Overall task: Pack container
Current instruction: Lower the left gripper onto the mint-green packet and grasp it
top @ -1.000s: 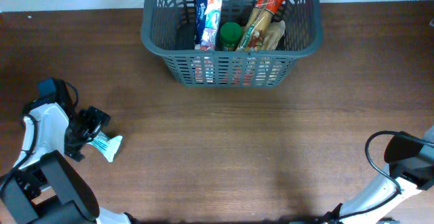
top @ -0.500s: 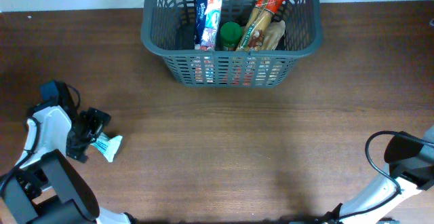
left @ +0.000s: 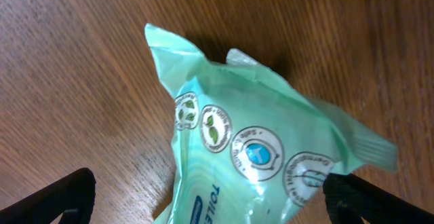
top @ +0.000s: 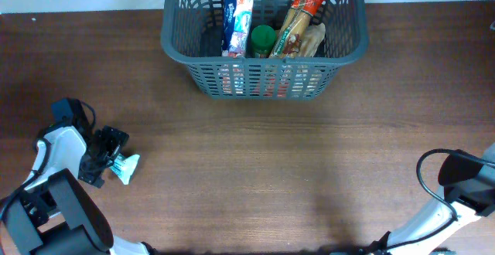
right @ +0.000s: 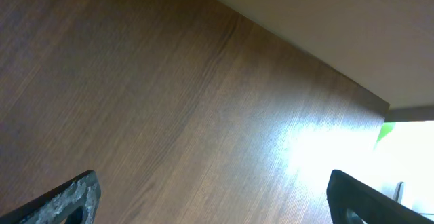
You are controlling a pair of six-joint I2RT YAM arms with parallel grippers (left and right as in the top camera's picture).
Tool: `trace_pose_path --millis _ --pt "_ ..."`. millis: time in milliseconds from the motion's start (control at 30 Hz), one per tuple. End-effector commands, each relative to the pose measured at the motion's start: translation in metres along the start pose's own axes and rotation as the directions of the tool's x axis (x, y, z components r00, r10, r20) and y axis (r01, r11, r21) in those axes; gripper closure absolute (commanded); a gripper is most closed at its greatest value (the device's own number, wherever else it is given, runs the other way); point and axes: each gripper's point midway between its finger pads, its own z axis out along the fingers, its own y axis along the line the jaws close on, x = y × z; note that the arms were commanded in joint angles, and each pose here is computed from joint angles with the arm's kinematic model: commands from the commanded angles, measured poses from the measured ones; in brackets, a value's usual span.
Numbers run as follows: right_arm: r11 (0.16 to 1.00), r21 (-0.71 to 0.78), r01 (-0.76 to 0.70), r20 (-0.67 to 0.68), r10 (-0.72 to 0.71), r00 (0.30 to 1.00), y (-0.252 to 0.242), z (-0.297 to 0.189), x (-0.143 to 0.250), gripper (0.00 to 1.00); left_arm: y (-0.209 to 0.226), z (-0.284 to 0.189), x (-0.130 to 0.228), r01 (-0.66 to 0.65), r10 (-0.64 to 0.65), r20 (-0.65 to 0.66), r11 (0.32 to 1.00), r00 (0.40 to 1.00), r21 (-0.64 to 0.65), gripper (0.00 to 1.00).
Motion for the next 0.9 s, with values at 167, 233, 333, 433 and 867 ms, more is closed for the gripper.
trace_pose_path --millis 167,233,333,433,867 --pt "1.000 0.020 -0.008 -0.001 0.008 1.000 -0.004 0.002 0.000 0.01 -0.003 0.003 -0.001 -0.020 0.020 0.005 1.000 1.000 0.013 0.01" --pt "1.000 0.020 -0.008 -0.001 0.008 1.000 -0.004 0.002 0.000 0.01 -0.002 0.009 0.000 -0.013 0.013 -0.008 1.000 1.000 0.003 0.01" --pt "1.000 0.020 -0.008 -0.001 0.008 1.000 -0.004 0.002 0.000 0.01 0.000 0.018 0.004 -0.013 0.012 -0.034 1.000 0.999 -0.012 0.01" --pt "1.000 0.020 -0.008 -0.001 0.008 1.000 -0.004 0.002 0.000 0.01 0.002 0.026 0.007 -0.013 0.012 -0.057 0.999 0.998 -0.030 0.01" --pt "1.000 0.020 -0.008 -0.001 0.008 1.000 -0.004 0.002 0.000 0.01 0.002 0.031 0.009 0.007 -0.010 -0.074 0.999 0.997 -0.035 0.98"
